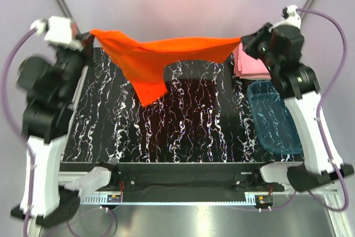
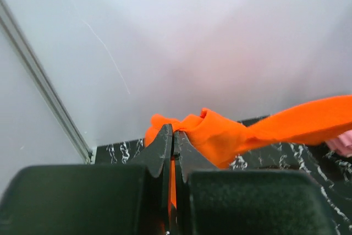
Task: Fold and stack the t-shirts
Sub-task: Flatten the tshirt out
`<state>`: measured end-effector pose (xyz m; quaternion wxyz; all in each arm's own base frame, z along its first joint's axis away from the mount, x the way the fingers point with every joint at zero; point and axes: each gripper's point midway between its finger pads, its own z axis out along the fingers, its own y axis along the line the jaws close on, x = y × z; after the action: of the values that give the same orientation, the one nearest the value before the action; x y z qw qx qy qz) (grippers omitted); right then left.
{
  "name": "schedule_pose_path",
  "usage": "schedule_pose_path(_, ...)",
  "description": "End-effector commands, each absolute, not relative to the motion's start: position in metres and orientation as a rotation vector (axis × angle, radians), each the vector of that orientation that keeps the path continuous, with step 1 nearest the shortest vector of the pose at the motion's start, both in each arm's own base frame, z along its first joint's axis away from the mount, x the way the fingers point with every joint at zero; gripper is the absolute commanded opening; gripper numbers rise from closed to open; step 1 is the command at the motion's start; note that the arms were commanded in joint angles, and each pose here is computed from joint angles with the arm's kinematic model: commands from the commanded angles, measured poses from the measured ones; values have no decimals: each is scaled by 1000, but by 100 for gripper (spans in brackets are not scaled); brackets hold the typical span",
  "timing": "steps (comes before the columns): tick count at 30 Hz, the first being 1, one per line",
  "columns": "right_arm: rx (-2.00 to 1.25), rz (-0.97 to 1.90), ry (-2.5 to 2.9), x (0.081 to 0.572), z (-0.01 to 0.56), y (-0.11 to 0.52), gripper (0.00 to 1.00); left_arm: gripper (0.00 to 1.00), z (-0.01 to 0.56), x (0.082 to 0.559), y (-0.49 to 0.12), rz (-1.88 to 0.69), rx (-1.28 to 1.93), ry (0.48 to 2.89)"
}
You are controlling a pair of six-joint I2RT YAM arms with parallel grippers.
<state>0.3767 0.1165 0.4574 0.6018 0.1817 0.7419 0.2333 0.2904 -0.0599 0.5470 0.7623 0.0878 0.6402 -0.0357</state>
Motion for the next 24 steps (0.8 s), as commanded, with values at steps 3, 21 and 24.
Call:
schedule_pose_path(3,389,651,1563,303,504,100,0,0,615,195,-47,-197,137,1057)
schedule_pose_path(21,464,733,1493,263,496,87,0,0,587,156,-65,-276,280,1019)
schedule_pose_path(24,477,656,1561,312,466,96,0,0,555,217,-54,-119,230,1123)
